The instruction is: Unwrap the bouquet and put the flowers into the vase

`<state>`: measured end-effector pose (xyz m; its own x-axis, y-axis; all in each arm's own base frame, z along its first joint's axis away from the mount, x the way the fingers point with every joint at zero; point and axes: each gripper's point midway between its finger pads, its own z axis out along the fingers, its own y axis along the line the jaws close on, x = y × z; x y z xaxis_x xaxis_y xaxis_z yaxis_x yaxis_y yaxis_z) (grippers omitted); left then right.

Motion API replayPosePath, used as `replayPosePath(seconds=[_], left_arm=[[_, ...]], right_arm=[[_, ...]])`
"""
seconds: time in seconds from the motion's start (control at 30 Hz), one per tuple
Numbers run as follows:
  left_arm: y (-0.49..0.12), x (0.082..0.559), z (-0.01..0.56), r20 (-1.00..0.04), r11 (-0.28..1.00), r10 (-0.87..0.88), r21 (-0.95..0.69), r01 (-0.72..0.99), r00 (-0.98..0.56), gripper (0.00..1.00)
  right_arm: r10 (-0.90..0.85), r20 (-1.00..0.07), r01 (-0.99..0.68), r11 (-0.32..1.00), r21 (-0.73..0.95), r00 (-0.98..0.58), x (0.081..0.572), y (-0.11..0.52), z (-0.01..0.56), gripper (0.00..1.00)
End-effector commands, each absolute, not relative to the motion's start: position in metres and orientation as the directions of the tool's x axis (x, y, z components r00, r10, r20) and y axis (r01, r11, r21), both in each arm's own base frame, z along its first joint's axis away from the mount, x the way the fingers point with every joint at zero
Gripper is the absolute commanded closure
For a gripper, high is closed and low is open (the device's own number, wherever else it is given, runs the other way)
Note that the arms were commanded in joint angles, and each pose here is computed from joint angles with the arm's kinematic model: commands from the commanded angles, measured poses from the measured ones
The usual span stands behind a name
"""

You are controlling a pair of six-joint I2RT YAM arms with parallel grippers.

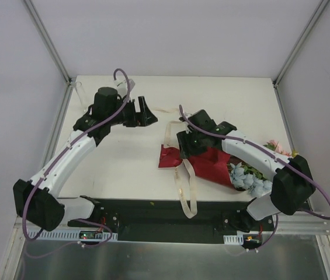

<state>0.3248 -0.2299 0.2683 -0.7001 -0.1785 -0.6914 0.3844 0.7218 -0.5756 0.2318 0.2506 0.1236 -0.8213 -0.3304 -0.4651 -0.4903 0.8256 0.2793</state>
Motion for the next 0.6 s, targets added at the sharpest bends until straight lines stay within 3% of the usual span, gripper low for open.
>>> replayPosePath(seconds=[0.0, 0.23, 0.57], left_arm=[[-0.226, 0.285, 0.251, -0.645, 0.673, -0.233, -0.647, 0.358, -0.727, 0.21], [-0.218, 0.248, 0.207, -0.593, 0.665, -0.254, -0.68, 0.307, -0.764, 0.21], [-0.22, 0.238, 0.212, -0.592, 0.642, -0.265, -0.697, 0.319, -0.761, 0.21]], right_arm=[[-0.363, -0.467, -0.503, 0.836, 0.22, -0.806, 0.24, 0.248, 0.121, 0.43], [-0.366, -0.431, -0.489, 0.845, 0.218, -0.825, 0.235, 0.248, 0.095, 0.54], [-0.416, -0.449, -0.551, 0.803, 0.227, -0.791, 0.22, 0.267, 0.092, 0.63]])
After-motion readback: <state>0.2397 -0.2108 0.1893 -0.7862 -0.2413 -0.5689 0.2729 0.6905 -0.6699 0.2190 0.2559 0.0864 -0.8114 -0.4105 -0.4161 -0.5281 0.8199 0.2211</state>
